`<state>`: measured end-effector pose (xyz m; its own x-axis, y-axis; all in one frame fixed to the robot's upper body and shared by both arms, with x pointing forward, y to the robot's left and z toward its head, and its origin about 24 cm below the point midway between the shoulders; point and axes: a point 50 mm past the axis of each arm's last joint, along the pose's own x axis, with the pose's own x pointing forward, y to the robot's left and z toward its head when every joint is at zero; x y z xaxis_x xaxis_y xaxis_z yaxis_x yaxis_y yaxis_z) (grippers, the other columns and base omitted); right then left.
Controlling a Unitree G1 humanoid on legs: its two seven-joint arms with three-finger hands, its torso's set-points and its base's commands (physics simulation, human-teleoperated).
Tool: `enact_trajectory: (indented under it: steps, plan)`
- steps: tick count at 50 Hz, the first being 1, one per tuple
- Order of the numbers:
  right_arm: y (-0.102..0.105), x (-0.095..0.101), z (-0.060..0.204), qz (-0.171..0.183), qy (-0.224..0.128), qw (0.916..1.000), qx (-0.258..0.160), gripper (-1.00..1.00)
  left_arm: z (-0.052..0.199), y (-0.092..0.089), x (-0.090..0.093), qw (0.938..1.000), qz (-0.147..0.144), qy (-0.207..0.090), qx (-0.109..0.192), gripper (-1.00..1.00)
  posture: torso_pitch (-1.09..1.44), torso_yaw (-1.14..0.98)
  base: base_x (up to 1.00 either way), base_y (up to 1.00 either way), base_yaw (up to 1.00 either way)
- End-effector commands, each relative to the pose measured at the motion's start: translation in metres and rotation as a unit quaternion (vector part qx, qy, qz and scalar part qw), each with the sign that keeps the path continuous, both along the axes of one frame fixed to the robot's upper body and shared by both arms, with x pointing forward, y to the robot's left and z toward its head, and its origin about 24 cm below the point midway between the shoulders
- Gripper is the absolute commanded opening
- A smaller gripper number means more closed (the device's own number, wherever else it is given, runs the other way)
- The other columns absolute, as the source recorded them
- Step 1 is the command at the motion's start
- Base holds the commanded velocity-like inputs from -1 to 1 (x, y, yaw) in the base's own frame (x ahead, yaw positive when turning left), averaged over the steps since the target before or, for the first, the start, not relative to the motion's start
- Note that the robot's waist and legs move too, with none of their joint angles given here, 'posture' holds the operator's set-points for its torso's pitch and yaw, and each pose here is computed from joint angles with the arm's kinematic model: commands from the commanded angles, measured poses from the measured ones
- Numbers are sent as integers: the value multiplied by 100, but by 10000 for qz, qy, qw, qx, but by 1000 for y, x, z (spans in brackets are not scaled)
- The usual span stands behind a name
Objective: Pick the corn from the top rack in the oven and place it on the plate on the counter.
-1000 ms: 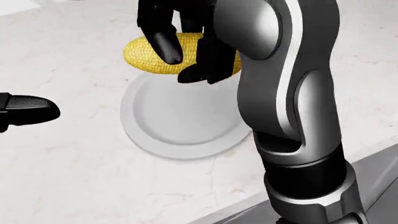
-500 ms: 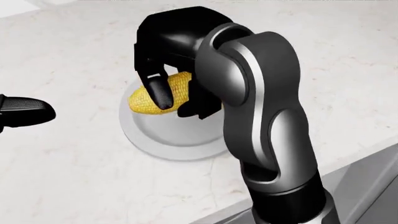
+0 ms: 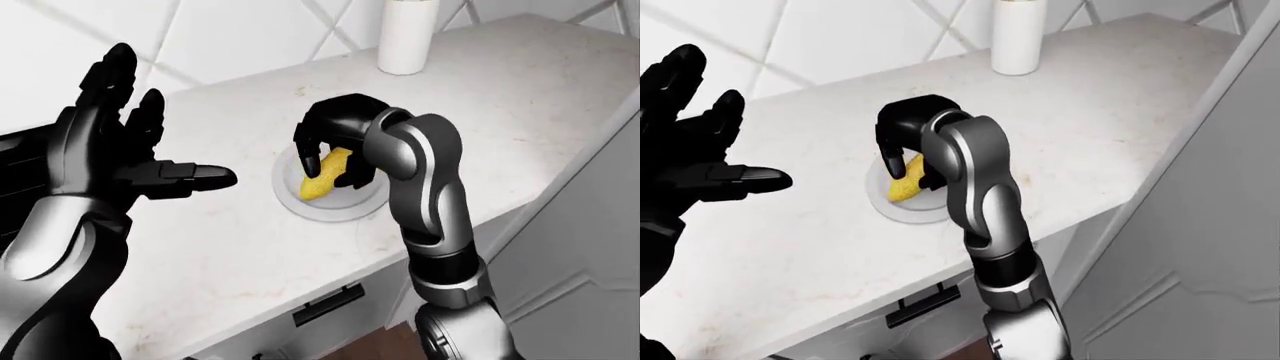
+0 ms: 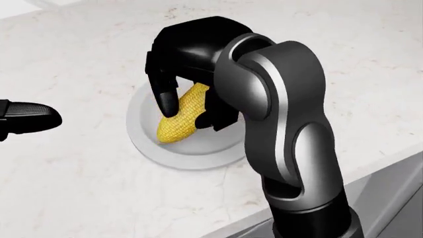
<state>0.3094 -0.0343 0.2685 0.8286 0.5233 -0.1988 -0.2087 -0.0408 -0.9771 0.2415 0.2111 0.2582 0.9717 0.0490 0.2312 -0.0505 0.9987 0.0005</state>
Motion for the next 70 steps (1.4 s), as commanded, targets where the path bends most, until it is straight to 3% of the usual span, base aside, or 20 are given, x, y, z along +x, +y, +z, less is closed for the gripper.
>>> enact_trajectory:
  steps: [1,18,20,32,40,43,51,56,59,65,70]
  plan:
    - [0,-7,19,50,-437,9990,105,-22,14,2,-6,9991,78,-418,54,100,0,0,0,0,0]
    - [-6,2,2,-43,-305,9995,110,0,14,3,-6,9991,92,-416,56,100,0,0,0,0,0]
    - [-7,2,4,-57,-313,9994,94,15,16,2,-9,9991,90,-419,56,100,0,0,0,0,0]
    - [-26,-12,44,-154,-576,9982,96,12,22,3,-11,9988,100,-469,51,100,0,0,0,0,0]
    - [-63,-35,69,-413,-797,9959,75,14,31,12,-17,9983,181,-557,26,100,0,0,0,0,0]
    - [-78,-43,86,-547,-929,9940,183,15,51,15,-24,9972,206,-722,39,100,0,0,0,0,0]
    - [-96,-69,118,-686,-1250,9883,550,16,102,34,-66,9910,369,-1289,-27,100,0,0,0,0,0]
    - [-115,-91,121,-823,-1404,9837,771,17,98,45,-82,9897,544,-1324,-9,100,0,0,0,0,0]
    - [-127,-105,123,-922,-1483,9808,866,18,88,59,-83,9881,964,-1189,137,100,0,0,0,0,0]
    - [-155,-127,125,-1189,-1632,9731,1109,29,86,79,-92,9831,1346,-1213,277,100,0,0,0,0,0]
    - [-180,-142,115,-1472,-1669,9662,1299,33,84,88,-97,9807,1513,-1202,309,100,0,0,0,0,0]
